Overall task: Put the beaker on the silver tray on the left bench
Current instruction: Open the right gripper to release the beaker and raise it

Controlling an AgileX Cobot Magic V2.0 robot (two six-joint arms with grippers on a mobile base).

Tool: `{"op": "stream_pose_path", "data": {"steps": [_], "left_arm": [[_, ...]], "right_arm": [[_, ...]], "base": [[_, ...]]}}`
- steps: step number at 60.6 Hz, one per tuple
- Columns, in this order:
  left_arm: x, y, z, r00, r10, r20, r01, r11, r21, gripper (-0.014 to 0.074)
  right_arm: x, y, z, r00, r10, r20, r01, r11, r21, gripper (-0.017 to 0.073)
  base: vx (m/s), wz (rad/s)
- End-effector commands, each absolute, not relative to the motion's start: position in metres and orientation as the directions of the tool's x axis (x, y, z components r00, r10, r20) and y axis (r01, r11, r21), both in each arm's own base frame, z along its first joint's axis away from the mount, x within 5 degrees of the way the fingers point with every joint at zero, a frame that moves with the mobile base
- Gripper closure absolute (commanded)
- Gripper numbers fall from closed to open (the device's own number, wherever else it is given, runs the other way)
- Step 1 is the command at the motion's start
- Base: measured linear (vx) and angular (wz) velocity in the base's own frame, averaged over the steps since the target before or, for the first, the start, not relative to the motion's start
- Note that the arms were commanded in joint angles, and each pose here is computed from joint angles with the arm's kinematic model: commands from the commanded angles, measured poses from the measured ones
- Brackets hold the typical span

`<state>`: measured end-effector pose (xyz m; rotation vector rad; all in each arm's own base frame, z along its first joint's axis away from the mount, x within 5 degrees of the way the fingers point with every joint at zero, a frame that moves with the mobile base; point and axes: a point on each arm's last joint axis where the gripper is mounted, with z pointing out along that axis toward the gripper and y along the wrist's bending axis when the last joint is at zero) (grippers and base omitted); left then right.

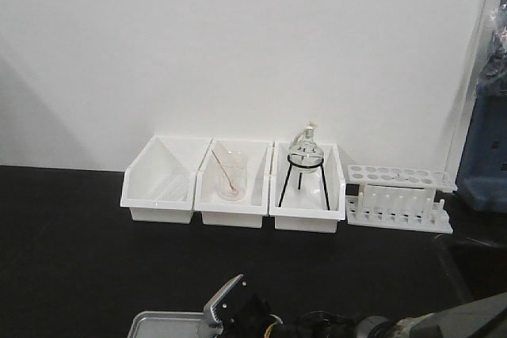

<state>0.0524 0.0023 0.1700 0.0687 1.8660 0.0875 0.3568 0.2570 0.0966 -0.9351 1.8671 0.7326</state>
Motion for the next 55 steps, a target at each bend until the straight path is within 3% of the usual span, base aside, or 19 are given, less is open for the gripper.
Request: {"op": "stream_pose_path", "data": {"steps": [1,20,32,46,55], "left_arm": [[0.054,0.002,0.170,-0.231,0.093,-0.969,0.005,0.996,0.094,0.0592],[0.054,0.002,0.170,-0.231,0.093,-0.969,0.005,0.996,0.094,0.0592],[0.054,0.002,0.170,-0.231,0.093,-0.969,0.005,0.996,0.095,0.0592],[0.054,0.002,0.170,-0.231,0.093,-0.969,0.005,0.996,0.095,0.0592],[0.054,0.002,0.170,-0.231,0.093,-0.969,0.005,0.996,0.095,0.0592]], "right_arm": [[0.360,0.262,0.147,-0.206,-0.200,-0.958,-0.857,0.510,0.077,-0.0080],[0.353,0.258,0.210,-0.095,-0.127,-0.987,-0.860,0.510,0.017,-0.0027],[0.326,0.241,0.276,-0.171,0.021,-0.985,-0.853,0.498,0.158,0.0029],[0.253,0.198,0.322,-0.056,-0.081,-0.995,-0.876,0.483,0.010,0.0172],[0.209,0.169,0.349,0.020,-0.060,-0.998,-0.851,0.522,-0.049,0.0280]], "base": [[0.00,0.00],[0.00,0.00],[0.00,0.00],[0.00,0.00],[0.00,0.00]]}}
